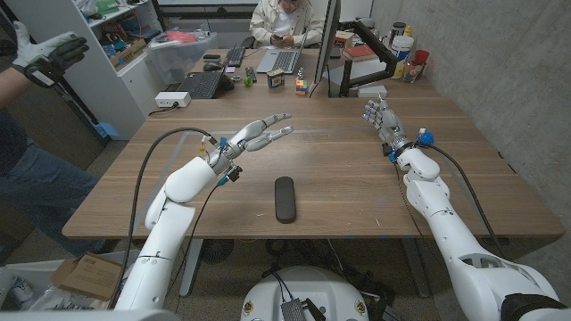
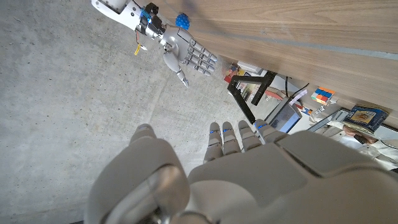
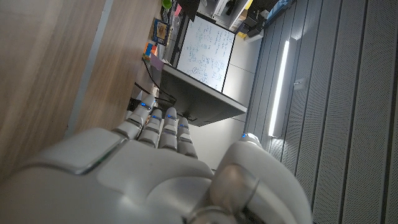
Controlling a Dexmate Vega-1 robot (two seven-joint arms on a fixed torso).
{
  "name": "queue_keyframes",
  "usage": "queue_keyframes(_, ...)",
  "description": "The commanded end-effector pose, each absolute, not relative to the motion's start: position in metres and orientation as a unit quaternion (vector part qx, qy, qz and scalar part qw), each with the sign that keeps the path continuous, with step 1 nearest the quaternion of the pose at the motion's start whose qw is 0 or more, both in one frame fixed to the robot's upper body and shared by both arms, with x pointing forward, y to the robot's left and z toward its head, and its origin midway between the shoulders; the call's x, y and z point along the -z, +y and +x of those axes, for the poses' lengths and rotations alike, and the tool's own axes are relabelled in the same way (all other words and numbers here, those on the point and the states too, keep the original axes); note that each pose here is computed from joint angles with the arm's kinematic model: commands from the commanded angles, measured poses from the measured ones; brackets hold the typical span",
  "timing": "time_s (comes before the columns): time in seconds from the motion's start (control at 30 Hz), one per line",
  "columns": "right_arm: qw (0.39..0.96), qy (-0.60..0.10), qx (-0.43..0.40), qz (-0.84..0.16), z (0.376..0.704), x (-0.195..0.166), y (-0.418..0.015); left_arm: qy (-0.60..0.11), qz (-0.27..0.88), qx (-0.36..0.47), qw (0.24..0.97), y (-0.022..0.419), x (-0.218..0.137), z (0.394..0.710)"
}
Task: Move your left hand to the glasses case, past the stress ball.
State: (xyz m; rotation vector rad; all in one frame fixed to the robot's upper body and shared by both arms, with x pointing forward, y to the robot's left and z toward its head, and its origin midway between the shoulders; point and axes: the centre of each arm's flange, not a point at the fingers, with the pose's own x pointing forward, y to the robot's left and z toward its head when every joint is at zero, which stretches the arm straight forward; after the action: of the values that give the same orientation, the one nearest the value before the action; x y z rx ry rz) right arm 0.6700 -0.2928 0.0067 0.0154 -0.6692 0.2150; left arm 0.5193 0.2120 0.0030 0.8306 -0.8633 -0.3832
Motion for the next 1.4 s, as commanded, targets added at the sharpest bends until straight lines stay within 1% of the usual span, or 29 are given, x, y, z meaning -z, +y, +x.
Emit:
queue_keyframes(0.03, 0.939, -0.329, -0.101, 0.008, 0.668, -0.006, -0.293, -0.392, 0.418, 0.176, 0.801, 0.217, 0.003, 0.513)
queue_keyframes(0.7, 0.938, -0.331, -0.103, 0.007, 0.671, -0.011, -0.296, -0.367, 0.450, 0.177, 0.795, 0.218, 0.005, 0.517)
queue_keyframes(1.4, 0.934, -0.340, -0.105, 0.008, 0.671, -0.018, -0.296, -0.371, 0.477, 0.170, 0.778, 0.213, 0.010, 0.509)
